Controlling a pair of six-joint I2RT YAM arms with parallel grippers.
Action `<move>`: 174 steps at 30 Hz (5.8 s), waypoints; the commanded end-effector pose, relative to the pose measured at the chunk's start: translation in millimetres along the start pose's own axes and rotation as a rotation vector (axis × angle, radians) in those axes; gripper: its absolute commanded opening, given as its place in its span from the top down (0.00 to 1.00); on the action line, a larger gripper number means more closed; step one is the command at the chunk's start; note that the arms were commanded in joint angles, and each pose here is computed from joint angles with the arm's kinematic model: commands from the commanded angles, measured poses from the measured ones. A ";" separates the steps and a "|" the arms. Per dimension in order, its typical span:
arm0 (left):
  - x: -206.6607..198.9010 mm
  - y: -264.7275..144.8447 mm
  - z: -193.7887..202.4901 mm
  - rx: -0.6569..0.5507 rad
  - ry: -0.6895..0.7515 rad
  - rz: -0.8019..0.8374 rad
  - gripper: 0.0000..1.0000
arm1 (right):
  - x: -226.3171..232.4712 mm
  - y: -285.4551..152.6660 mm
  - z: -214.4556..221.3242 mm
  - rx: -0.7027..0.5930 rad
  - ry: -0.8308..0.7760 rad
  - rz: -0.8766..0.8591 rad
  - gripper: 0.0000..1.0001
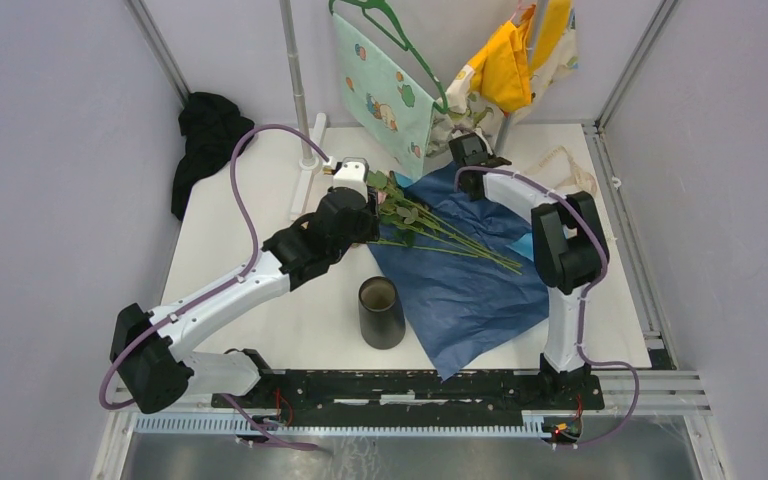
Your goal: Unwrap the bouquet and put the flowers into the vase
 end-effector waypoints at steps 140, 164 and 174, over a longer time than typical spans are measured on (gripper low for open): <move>76.9 -60.0 -53.5 -0.357 -0.308 -0.381 0.00 | -88.5 -460.1 -16.2 -1.836 0.258 -1.269 1.00; 85.4 -44.3 -42.8 -0.317 -0.326 -0.404 0.00 | 9.9 -461.7 -1.4 -1.709 0.167 -1.529 1.00; 86.4 -34.6 -37.9 -0.296 -0.318 -0.415 0.00 | 46.5 -438.8 -3.5 -1.641 0.189 -1.548 1.00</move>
Point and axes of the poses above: each gripper's point midway between its finger pads, its own y axis out along the fingers, its own x axis along the line the jaws close on, z = x × y, the point moved 5 cm from there along -y, back along the fingers, and after that the axes turned 12 degrees about -y, right-handed, at the moved point
